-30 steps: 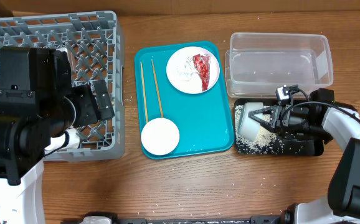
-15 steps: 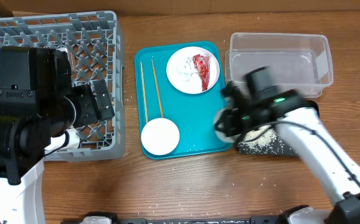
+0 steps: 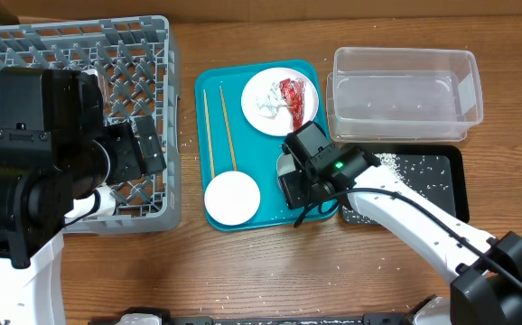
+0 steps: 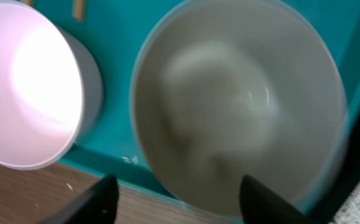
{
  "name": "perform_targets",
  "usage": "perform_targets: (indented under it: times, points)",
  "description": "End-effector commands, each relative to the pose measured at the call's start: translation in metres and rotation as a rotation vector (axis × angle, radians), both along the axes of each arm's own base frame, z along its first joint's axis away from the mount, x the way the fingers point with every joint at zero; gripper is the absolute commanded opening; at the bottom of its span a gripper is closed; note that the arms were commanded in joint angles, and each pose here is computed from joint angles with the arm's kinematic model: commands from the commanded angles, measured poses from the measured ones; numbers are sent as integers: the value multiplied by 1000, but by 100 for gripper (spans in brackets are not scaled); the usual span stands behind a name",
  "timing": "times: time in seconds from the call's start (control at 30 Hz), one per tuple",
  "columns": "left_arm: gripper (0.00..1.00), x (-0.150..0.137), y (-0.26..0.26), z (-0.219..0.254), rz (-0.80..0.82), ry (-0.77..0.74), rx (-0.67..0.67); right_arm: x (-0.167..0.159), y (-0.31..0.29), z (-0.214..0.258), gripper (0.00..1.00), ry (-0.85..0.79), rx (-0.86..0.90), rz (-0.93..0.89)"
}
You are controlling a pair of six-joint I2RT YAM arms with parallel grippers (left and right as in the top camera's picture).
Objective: Sort waste into correct bins and load items into the dishwasher
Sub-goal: 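Set the empty bowl back on the teal tray with the right gripper, then grasp the tissue on the white plate and drop it in the clear bin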
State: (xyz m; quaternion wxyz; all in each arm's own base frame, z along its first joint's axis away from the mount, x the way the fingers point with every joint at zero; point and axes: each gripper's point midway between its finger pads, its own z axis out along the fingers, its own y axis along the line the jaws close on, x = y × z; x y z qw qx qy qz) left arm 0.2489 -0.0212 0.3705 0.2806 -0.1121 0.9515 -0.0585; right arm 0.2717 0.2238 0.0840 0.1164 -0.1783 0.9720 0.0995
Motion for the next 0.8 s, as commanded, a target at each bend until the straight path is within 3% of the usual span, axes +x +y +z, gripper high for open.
perform_targets:
  times: [0.0,0.17,0.3,0.53,0.77]
  points:
    - [100,2,3,-2,3,7,13,22,13,42,72,-83,27,16]
    - [100,2,3,-2,3,7,14,49,28,112,76,-165,92,5]
    - [100,2,3,-2,3,7,14,84,38,132,75,-212,123,-27]
    - [100,2,3,-2,3,7,13,152,46,80,75,-153,114,-80]
    - [100,2,3,-2,3,8,14,199,59,11,85,-174,117,-95]
